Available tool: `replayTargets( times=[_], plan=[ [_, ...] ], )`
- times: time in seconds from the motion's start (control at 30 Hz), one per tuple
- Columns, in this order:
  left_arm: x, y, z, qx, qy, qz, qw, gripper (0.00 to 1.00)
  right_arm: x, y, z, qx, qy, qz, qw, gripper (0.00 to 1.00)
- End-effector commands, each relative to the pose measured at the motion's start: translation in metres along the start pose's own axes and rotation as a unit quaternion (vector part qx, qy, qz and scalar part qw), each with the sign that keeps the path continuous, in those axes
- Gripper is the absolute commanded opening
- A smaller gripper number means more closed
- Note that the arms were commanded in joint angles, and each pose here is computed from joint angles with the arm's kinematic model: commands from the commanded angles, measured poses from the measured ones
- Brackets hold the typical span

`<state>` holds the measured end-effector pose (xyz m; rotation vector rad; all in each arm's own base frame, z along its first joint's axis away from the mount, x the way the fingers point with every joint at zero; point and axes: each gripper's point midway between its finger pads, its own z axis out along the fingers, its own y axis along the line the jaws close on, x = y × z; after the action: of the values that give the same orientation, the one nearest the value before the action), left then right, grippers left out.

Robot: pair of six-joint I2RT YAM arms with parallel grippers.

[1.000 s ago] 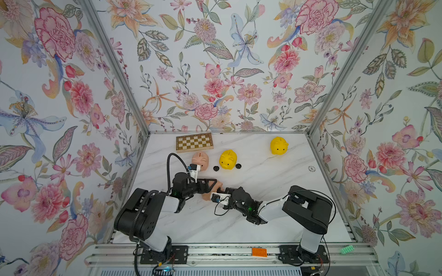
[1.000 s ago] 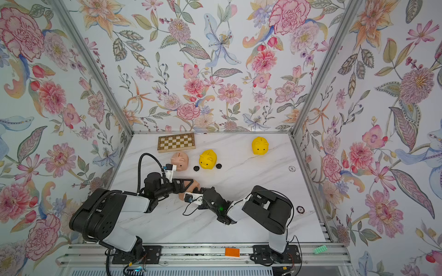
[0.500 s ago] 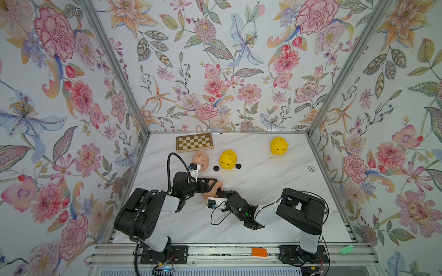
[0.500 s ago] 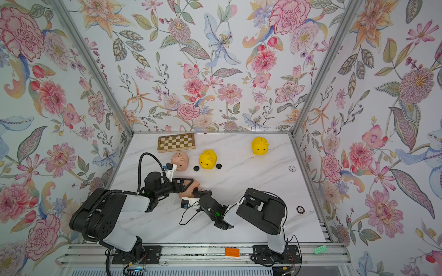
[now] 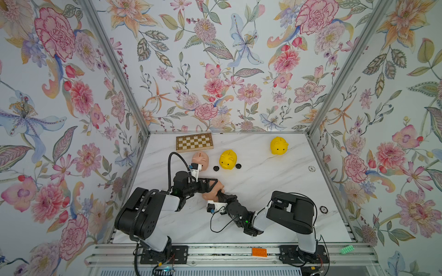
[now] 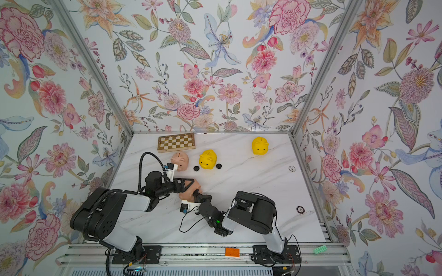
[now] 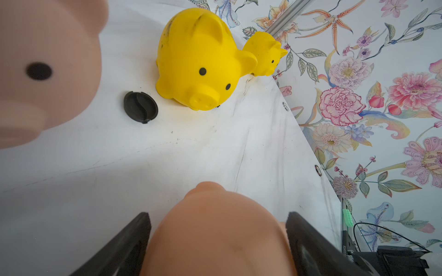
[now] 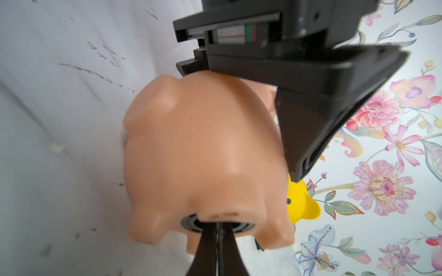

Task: Open piggy banks
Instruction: Open the lid on the piggy bank.

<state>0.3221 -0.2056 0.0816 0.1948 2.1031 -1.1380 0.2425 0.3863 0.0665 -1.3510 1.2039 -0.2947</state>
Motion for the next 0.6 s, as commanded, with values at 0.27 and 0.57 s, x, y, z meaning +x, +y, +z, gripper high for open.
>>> replayTargets(
  times=[0.27,0.57],
  plan=[
    [0.068,0.033,-0.002,-0.065,0.102,-0.068,0.990,0.91,-0.008,0.021,-0.031,-0.062,-0.041,0.057,0.996,0.00],
    [0.068,0.033,-0.002,-0.065,0.102,-0.068,0.990,0.91,0.005,0.012,-0.051,-0.090,-0.046,0.149,0.984,0.00]
  ],
)
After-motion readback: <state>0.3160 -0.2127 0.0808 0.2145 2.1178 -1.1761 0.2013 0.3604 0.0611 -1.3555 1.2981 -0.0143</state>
